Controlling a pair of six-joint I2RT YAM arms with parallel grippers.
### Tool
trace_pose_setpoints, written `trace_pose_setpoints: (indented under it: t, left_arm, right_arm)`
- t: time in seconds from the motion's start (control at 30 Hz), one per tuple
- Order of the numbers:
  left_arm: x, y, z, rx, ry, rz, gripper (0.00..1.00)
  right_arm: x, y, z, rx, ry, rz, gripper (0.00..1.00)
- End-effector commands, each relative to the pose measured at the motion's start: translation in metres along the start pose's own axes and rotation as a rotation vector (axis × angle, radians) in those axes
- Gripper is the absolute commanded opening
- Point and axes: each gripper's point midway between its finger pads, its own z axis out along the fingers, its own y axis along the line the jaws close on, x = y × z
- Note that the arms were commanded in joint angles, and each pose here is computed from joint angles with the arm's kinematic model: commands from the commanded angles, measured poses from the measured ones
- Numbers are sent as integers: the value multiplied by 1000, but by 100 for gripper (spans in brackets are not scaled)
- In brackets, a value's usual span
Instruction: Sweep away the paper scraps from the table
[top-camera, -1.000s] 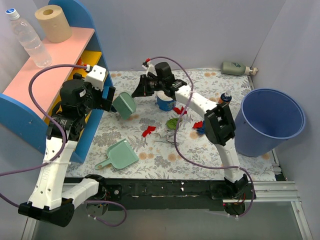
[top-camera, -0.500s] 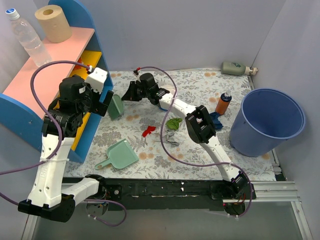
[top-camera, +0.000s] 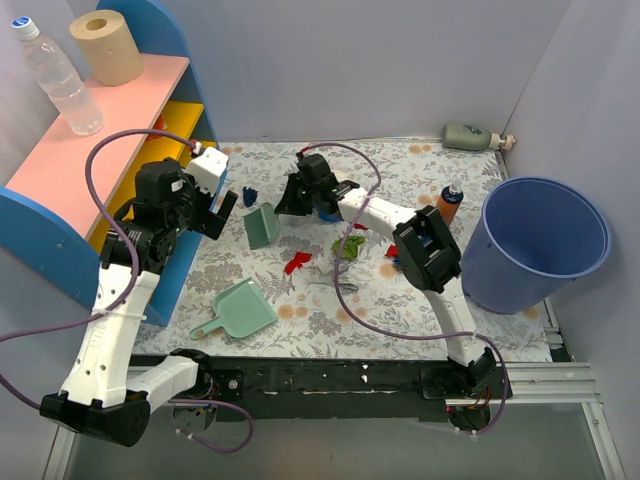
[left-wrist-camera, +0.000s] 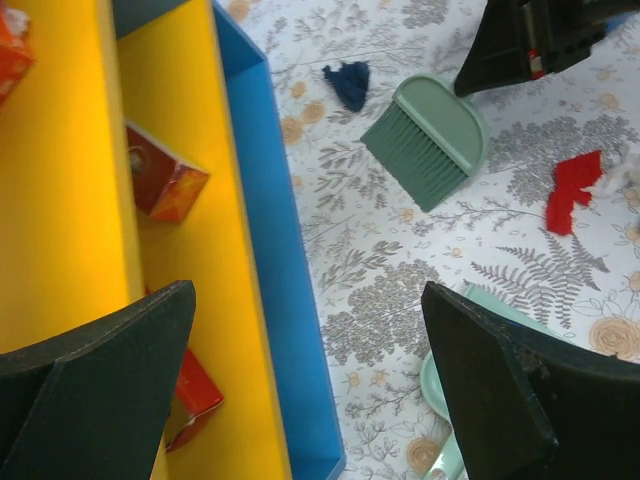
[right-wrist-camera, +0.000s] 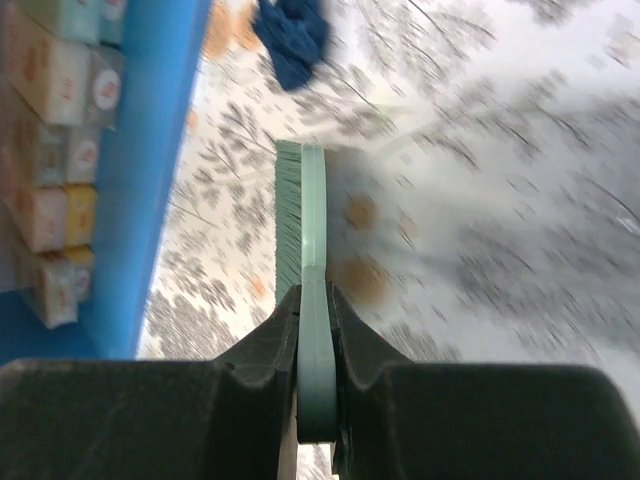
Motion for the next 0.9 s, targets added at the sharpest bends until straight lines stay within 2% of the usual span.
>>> trace_pose_setpoints:
  t: [0.0,0.07,0.1,0.17,0.2,0.37,0.4,0.43,0.5,0.53,0.57,0.63,0.77,0.87]
  left_arm:
    - [-1,-27,18,122,-74,28,98]
    - [10,-39,29,169,-61,32,98]
    - [13,-42,33,180,-59,28,98]
    - [12,-48,39,202,-76,27,98]
    - [17,-52,43,216,-68,26,98]
    - [18,-62,55,256,-96,40,98]
    - [18,-66,57,271,-107,42,98]
    - [18,-67,58,278,-114,43,98]
    - [14,-69,62,285,-137,43,98]
    - [14,-70,64,290,-138,40,98]
    - [14,-71,65,291,-143,38,98]
    - [13,-72,69,292,-148,23,98]
    - [19,-78,74,311,-138,16,98]
    - [24,-80,74,310,-125,0,98]
  right_arm:
    - [20,-46,-45,182,43,-80,1]
    - [18,-54,-66,216,33,-111,1]
    - [34,-73,-73,252,71,-142,1]
    - [30,-75,-96,250,59,-175,1]
    - [46,-93,-104,275,104,-210,1]
    - [50,-108,-156,233,109,-347,1]
    - [40,-92,-168,166,69,-403,1]
    - [46,-87,-175,83,98,-484,1]
    - [34,-57,-197,-37,46,-598,1]
    - [39,-40,-205,-134,61,-643,1]
    - [34,-27,-214,-191,48,-761,1]
    - [35,-8,-233,-267,43,-832,1]
    - [24,-2,-246,-253,21,-926,1]
    - [14,-20,-243,-145,19,-1002,1]
